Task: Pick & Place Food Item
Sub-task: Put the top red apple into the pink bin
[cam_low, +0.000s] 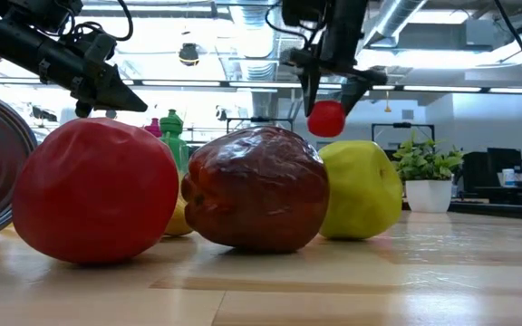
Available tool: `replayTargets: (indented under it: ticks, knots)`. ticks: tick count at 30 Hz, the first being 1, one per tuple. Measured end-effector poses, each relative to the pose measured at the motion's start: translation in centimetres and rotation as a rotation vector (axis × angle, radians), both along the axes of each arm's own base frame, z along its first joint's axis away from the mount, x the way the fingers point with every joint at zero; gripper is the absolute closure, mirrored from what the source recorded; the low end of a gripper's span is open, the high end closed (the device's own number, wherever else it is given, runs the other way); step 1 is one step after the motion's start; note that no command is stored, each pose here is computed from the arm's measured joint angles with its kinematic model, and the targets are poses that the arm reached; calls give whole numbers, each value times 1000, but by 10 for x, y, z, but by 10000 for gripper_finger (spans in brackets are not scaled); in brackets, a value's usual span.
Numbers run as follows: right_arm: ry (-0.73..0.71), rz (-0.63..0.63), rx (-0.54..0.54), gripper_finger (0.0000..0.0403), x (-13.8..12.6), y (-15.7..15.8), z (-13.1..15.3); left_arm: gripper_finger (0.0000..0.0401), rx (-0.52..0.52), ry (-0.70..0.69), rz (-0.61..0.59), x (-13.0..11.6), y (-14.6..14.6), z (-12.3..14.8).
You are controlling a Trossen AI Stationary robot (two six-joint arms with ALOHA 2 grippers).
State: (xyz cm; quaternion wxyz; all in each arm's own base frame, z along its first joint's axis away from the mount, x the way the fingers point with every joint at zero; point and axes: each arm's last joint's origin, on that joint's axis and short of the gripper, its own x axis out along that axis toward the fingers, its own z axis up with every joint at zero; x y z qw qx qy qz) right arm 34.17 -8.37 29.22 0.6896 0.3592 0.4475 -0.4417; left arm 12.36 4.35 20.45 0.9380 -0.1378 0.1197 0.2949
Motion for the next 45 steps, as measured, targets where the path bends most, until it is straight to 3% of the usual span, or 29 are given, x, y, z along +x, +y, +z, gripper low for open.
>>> replayTargets:
  ticks: [5, 10, 16, 24, 27, 35, 41, 45]
  knots:
    - [44, 114, -30, 121, -11, -43, 2, 399, -1, -1, 0, 0, 0, 0]
    - [102, 305, -53, 121, -25, -76, 2, 399, -14, -9, 5, 0, 0, 0]
    - [149, 519, -163, 121, -37, -110, 4, 399, -120, -78, 43, 0, 0, 0]
    - [220, 742, -299, 121, -49, -141, 7, 399, -126, -82, 47, 0, 0, 0]
    - [198, 739, -322, 121, -54, -154, 8, 399, -128, -84, 48, 0, 0, 0]
    - [8, 625, -233, 121, -89, -193, 8, 399, -185, -123, 72, 0, 0, 0]
    - [-31, 610, -240, 121, -92, -198, 9, 399, -187, -125, 79, 0, 0, 0]
    - [-39, 610, -254, 121, -90, -198, 10, 399, -161, -126, 144, -1, 2, 0]
